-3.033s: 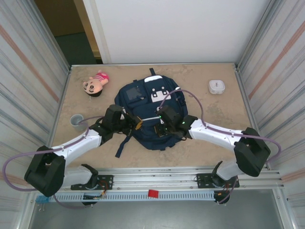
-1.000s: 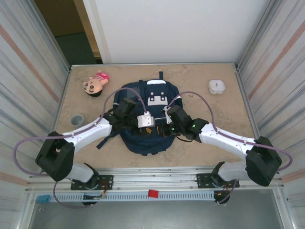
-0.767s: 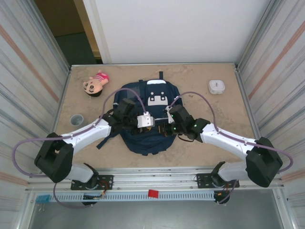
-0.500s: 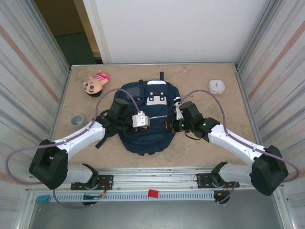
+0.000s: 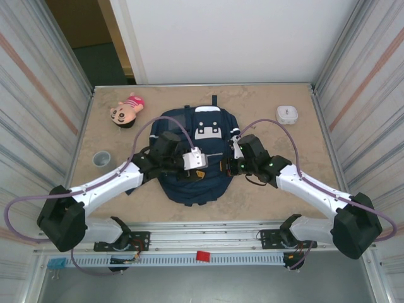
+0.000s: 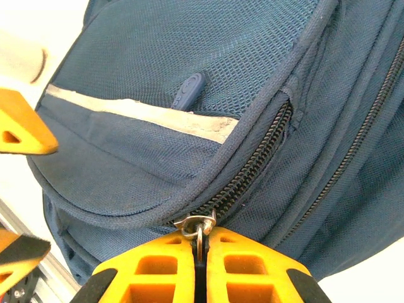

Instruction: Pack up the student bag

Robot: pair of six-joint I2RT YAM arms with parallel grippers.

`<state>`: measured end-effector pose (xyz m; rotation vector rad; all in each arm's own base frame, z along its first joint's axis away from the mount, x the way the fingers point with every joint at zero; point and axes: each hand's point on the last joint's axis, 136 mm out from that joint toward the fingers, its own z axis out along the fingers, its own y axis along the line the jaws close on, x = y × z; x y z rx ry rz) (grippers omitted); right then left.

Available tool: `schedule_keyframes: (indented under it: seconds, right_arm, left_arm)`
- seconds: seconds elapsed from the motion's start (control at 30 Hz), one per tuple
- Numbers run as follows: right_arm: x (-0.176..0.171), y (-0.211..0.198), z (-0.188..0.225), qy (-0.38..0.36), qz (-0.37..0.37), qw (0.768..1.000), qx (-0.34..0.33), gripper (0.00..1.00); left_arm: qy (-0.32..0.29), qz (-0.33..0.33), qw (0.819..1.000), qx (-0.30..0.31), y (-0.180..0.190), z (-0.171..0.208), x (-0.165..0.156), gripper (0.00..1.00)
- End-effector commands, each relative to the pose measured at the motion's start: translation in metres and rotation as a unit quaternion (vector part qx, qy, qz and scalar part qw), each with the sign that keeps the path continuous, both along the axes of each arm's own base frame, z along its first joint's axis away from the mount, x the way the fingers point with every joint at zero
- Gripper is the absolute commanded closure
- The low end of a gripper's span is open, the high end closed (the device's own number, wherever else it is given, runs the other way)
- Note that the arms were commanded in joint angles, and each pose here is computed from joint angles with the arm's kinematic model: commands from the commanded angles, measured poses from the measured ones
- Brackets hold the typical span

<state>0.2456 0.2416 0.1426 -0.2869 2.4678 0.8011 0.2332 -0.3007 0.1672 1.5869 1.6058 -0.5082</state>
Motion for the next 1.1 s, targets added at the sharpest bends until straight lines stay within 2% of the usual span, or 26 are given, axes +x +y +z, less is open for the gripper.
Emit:
schedule_keyframes:
  seconds: [0.0,0.27,0.37,0.5,0.63,0.87,1.07]
  right_arm:
    - [0.001,0.009,0.014,-0.024,0.019,0.999,0.016,1.0]
    - [-0.002,0.015,0.02,-0.026,0.033,0.999,0.03,1.0]
    - [-0.002,0.014,0.02,-0.026,0.034,0.999,0.031,1.0]
    - [0.002,0.001,0.007,-0.01,0.016,1.0,0.01,1.0]
    - [0.006,-0.009,0.002,-0.001,0.012,1.0,0.016,1.0]
    - [0.024,-0.016,0.0,0.007,-0.002,1.0,0.028,1.0]
    - [0.052,-0.03,-0.01,0.021,-0.045,0.999,0.019,1.0]
  left_arm:
    - [-0.011,0.045,0.998,-0.035,-0.015,0.021,0.019,0.46]
    - [0.008,0.045,0.999,-0.002,-0.025,-0.007,0.029,0.55]
    - [0.007,0.046,0.999,0.019,-0.02,-0.018,0.029,0.65]
    - [-0.005,0.024,0.999,0.041,-0.01,-0.027,0.018,0.86]
    - [-0.014,-0.026,0.999,0.021,0.001,-0.025,-0.003,0.97]
    - [0.0,-0.114,0.993,0.002,0.018,-0.018,-0.039,0.98]
    - [-0.008,-0.137,0.991,0.002,0.025,-0.018,-0.051,0.98]
